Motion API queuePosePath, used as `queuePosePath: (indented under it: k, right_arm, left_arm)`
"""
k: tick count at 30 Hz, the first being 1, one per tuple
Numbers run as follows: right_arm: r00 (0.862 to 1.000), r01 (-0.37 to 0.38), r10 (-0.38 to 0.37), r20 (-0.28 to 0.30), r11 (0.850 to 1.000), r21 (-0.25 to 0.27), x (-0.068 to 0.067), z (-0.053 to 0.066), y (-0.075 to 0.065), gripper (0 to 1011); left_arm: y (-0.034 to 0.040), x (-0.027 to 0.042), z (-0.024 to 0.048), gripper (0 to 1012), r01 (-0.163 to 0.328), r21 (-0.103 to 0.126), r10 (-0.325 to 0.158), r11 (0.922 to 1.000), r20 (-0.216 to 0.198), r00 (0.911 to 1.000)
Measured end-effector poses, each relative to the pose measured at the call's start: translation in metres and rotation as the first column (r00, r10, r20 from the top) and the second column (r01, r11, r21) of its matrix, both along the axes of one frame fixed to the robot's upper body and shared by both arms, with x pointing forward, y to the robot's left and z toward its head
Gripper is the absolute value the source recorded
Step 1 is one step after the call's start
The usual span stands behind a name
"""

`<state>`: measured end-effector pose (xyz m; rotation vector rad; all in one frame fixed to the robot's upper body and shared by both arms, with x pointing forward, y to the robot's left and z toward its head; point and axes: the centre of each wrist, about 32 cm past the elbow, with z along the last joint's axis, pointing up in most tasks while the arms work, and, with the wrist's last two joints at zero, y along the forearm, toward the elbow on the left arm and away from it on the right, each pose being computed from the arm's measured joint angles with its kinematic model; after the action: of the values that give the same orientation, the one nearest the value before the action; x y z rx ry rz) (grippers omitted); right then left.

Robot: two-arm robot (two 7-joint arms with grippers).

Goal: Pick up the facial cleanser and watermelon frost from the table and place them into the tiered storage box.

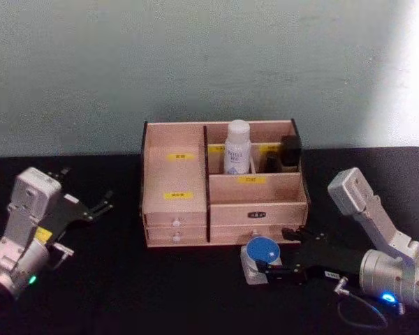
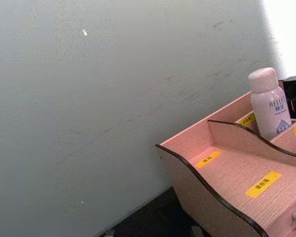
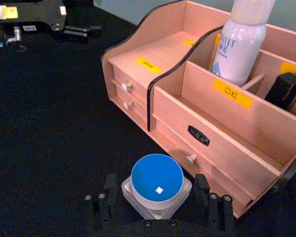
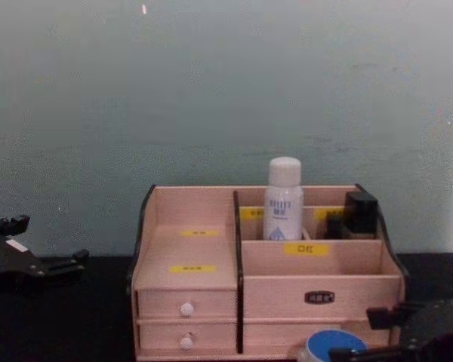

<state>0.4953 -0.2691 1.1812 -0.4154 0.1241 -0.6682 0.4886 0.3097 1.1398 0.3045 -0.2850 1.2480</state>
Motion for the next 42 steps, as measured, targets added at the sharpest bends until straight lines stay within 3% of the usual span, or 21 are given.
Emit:
queuePosePath:
  k: [42]
  right_arm:
    - [0.999, -0.007, 0.006, -0.036, 1.000, -0.024, 0.021, -0.016, 0.012, 1000]
  left_arm:
    - [0.0000, 0.0000, 0.0000, 1001, 0.000, 0.000, 0.000, 1.0000, 0.000, 1.0000]
